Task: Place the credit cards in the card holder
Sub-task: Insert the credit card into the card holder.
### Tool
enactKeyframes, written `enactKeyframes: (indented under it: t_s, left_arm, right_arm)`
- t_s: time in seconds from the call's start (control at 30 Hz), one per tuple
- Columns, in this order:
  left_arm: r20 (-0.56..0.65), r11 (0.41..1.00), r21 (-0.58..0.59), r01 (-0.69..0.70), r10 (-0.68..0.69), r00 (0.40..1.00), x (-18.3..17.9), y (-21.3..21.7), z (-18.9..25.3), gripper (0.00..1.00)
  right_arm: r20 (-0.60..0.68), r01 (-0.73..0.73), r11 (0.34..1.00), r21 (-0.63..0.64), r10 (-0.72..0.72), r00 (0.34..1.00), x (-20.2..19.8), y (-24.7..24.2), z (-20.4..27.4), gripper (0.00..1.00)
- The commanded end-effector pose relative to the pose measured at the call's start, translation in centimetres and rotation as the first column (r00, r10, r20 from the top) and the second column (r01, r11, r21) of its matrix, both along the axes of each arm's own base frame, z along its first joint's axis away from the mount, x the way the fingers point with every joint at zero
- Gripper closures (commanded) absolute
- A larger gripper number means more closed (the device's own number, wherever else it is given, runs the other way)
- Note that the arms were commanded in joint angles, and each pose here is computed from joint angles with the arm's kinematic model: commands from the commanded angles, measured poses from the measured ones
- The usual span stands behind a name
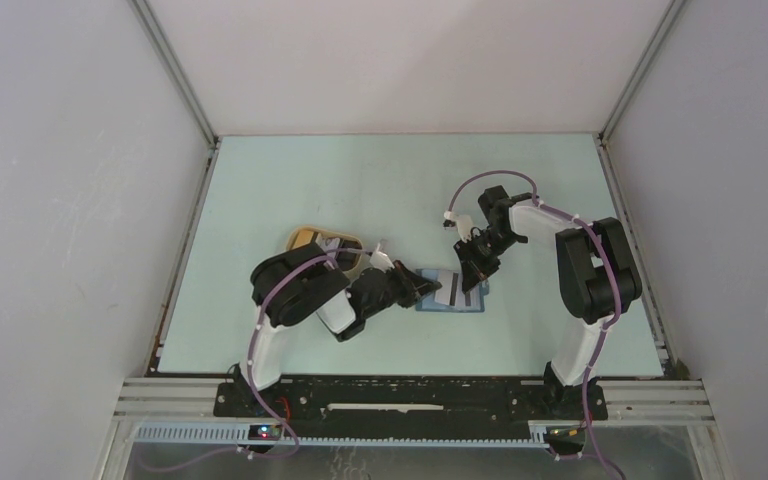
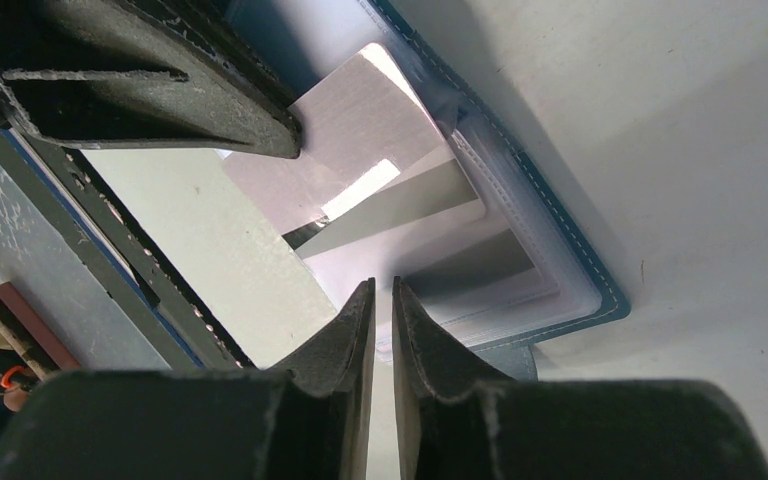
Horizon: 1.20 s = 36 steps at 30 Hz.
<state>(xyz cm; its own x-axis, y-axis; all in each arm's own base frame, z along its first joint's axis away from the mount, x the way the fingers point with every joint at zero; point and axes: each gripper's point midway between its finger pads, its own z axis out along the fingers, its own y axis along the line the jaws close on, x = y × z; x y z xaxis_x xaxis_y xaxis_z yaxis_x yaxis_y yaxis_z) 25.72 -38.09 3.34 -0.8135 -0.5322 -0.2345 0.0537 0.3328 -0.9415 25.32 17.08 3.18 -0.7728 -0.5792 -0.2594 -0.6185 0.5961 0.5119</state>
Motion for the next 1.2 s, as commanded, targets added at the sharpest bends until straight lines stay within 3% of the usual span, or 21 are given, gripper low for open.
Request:
enactKeyframes:
  t_s: [0.0,0.23,0.7,1.17]
  left_arm:
    - [0.007,1.0,0.0,-0.025,0.025,1.0,-0.3,0.0,-0.4,1.0]
    - [0.005,1.0,-0.003,-0.018,0.018,1.0,-0.5,0.0,-0.5,0.99]
    - [0.013,1.0,0.013,-0.002,0.002,1.0,-0.7,-0.1,-0.6,0.8]
    - [0.032,1.0,0.017,0.01,-0.011,0.999,-0.8,-0.2,-0.4,0.73]
  right_arm:
    - [0.014,-0.013,1.0,0.002,0.013,1.0,0.5,0.5,0.2,0.8]
    - [0.01,-0.02,0.999,0.028,0.02,1.0,0.4,0.8,0.8,0.77]
    - [0.051,-0.037,0.988,0.148,0.03,0.998,0.5,1.6,3.4,0.68]
    - [0.069,-0.053,0.979,0.197,0.04,0.997,0.4,1.7,4.5,0.67]
